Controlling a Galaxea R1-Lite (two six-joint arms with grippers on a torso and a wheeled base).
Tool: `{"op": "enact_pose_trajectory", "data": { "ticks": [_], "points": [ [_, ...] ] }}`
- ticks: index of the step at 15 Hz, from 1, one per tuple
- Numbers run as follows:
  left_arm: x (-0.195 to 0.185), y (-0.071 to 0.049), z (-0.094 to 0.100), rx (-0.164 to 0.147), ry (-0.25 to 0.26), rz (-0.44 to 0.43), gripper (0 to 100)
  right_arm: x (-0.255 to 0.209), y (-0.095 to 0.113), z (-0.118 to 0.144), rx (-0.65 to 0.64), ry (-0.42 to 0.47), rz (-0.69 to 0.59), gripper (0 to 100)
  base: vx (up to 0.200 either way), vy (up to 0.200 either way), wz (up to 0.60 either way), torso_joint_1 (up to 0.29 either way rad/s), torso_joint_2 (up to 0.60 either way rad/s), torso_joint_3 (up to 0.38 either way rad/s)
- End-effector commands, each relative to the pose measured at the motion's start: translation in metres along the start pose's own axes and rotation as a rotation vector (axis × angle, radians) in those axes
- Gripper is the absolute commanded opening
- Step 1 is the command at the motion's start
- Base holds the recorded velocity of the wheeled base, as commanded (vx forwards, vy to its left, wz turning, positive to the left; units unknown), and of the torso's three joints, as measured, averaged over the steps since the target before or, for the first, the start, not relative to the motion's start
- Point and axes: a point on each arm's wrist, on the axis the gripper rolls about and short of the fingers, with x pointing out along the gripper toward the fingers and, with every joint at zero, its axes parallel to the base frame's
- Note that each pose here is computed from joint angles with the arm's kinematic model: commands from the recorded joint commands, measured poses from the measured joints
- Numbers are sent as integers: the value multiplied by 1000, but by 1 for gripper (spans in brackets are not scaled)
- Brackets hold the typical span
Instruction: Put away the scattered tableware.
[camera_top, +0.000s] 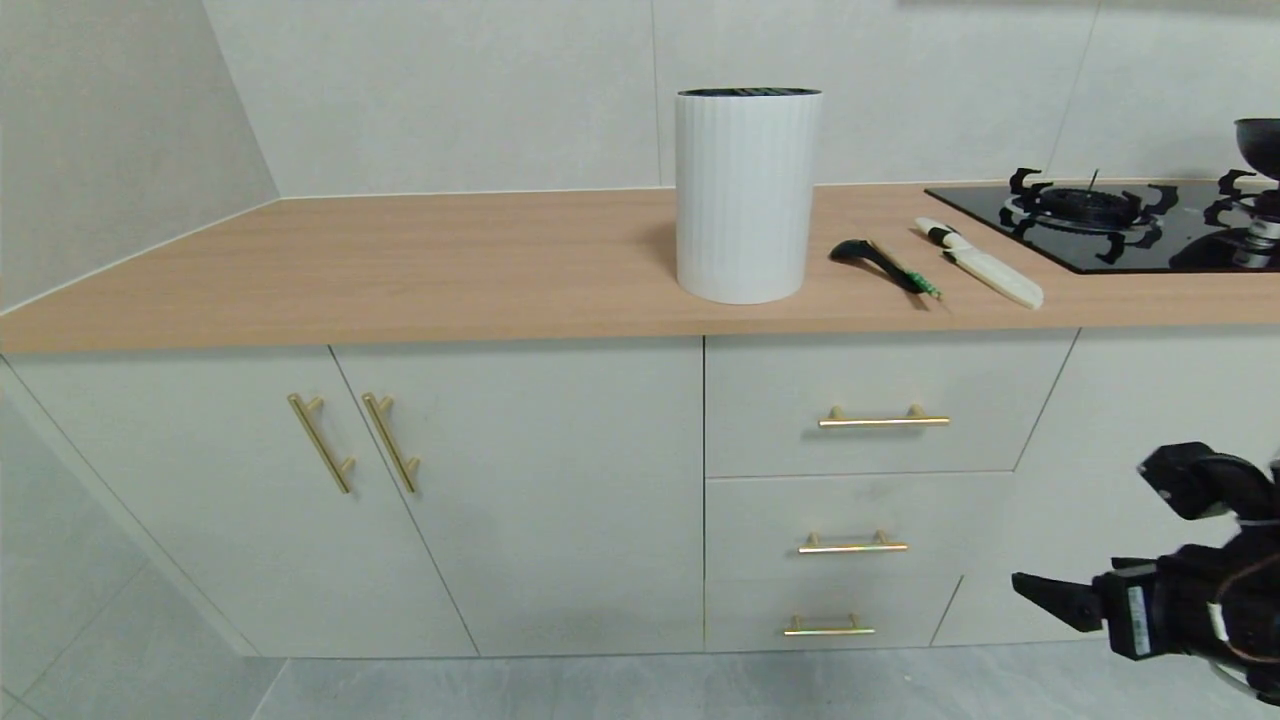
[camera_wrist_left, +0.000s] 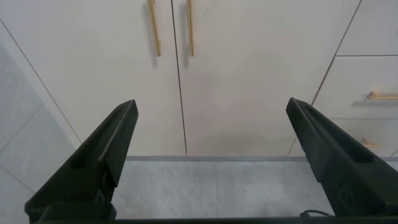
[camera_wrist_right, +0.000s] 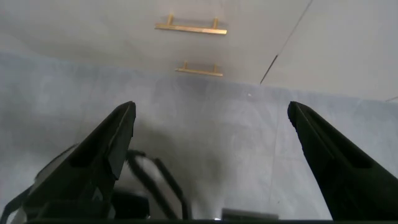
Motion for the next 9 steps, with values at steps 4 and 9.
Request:
{"op": "enact_pose_trajectory", "data": {
  "ticks": [4, 9],
  "points": [
    [0, 0, 0, 0, 2, -1, 100, 105, 20, 6, -36, 182, 3, 100, 0, 0, 0, 0, 0, 0],
    [0, 0, 0, 0, 2, 1, 100, 167, 33, -19, -61, 181, 17, 100, 0, 0, 0, 0, 0, 0]
  ]
}}
